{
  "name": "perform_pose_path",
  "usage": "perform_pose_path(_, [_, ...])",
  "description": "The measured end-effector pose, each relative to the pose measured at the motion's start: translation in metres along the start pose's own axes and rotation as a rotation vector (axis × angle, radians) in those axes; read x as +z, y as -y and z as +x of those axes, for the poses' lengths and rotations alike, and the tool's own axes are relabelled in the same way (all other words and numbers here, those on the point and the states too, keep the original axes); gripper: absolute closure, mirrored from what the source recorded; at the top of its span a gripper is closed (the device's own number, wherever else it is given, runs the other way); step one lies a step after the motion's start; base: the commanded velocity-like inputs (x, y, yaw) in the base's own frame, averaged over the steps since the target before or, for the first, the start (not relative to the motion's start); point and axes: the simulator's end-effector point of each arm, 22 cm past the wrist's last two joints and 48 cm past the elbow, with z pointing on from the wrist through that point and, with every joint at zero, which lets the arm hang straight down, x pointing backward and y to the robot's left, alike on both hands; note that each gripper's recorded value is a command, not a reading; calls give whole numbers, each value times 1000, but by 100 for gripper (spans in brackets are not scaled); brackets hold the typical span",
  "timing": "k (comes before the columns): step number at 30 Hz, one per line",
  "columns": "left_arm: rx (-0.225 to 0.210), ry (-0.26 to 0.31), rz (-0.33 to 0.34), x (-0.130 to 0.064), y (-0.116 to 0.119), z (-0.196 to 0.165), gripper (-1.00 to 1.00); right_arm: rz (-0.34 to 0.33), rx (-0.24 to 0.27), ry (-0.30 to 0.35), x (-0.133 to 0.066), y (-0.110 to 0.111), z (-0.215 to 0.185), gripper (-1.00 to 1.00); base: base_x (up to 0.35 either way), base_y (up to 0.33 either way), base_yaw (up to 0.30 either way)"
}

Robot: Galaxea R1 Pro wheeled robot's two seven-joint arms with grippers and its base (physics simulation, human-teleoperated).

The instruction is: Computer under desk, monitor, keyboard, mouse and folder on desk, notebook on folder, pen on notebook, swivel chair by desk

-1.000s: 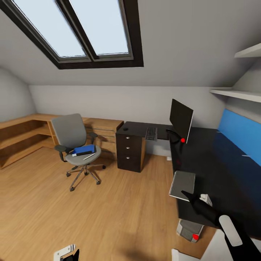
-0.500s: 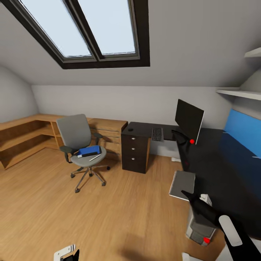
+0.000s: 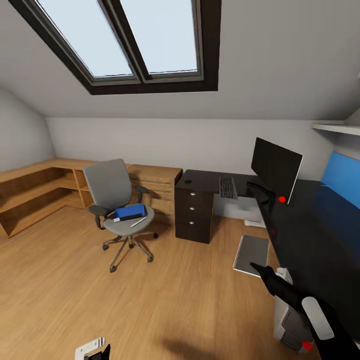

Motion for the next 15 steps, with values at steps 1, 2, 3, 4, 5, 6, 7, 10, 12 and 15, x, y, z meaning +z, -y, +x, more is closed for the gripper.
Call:
perform_pose_path(1, [0,0,0,0,0,0,-100,-1,1,0,0,0,0,100,81,80,0])
perform_pose_path(2, [0,0,0,0,0,0,-100,-1,1,0,0,0,0,100,52,51,-36])
perform_pose_path(3, [0,-1,0,0,0,0,-100,-2,1,0,0,0,0,100,41,41,-72])
perform_pose_path(4, [0,-1,0,0,0,0,-100,-2,1,0,0,0,0,100,33,33,-106])
perform_pose_path(5, [0,-1,0,0,0,0,-100,-2,2,0,0,-1,0,100,27,26,-133])
perform_pose_path(6, [0,-1,0,0,0,0,-100,-3,2,0,0,-1,0,100,21,21,-156])
perform_pose_path(7, [0,0,0,0,0,0,-100,-4,2,0,0,-1,0,100,14,13,-191])
perform_pose_path(10, [0,0,0,0,0,0,-100,-6,2,0,0,-2,0,100,9,9,-218])
perform_pose_path(12, [-1,1,0,0,1,-1,-100,-7,2,1,0,-2,-1,100,4,4,-246])
perform_pose_path(15, [-1,0,1,0,1,0,-100,-8,1,0,0,-3,0,100,14,11,-140])
